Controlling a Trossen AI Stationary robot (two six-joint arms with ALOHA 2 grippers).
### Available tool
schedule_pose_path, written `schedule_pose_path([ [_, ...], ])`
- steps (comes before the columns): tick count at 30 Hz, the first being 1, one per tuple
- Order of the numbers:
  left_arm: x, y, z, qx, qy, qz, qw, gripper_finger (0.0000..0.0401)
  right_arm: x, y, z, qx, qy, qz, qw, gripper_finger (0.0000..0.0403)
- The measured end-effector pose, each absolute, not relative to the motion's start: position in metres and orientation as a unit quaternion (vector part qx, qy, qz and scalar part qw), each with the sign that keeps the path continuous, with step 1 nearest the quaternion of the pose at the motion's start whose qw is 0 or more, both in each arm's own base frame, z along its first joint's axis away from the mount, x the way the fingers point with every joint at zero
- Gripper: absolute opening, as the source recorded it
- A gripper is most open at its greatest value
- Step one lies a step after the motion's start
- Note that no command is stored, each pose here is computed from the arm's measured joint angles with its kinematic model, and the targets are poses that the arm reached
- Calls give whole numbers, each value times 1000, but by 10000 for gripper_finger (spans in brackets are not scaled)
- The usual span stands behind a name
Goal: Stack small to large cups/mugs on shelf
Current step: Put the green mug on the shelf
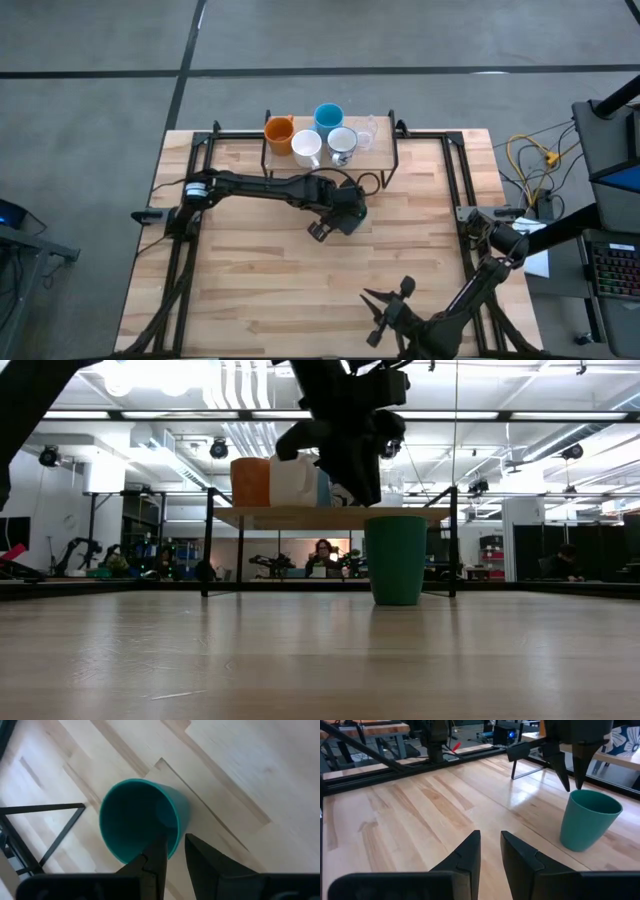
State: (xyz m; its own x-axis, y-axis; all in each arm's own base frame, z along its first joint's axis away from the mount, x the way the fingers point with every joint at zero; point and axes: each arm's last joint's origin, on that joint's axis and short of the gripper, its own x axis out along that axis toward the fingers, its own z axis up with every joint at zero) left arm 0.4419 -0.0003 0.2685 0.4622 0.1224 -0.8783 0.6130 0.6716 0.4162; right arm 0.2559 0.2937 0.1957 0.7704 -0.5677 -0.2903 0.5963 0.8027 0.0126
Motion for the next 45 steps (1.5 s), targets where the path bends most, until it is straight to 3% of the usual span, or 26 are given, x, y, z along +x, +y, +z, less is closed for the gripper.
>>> schedule_pose_path([
  [45,439,-3,266,363,505,-155,768,54,253,289,197,56,137,-320,936,68],
])
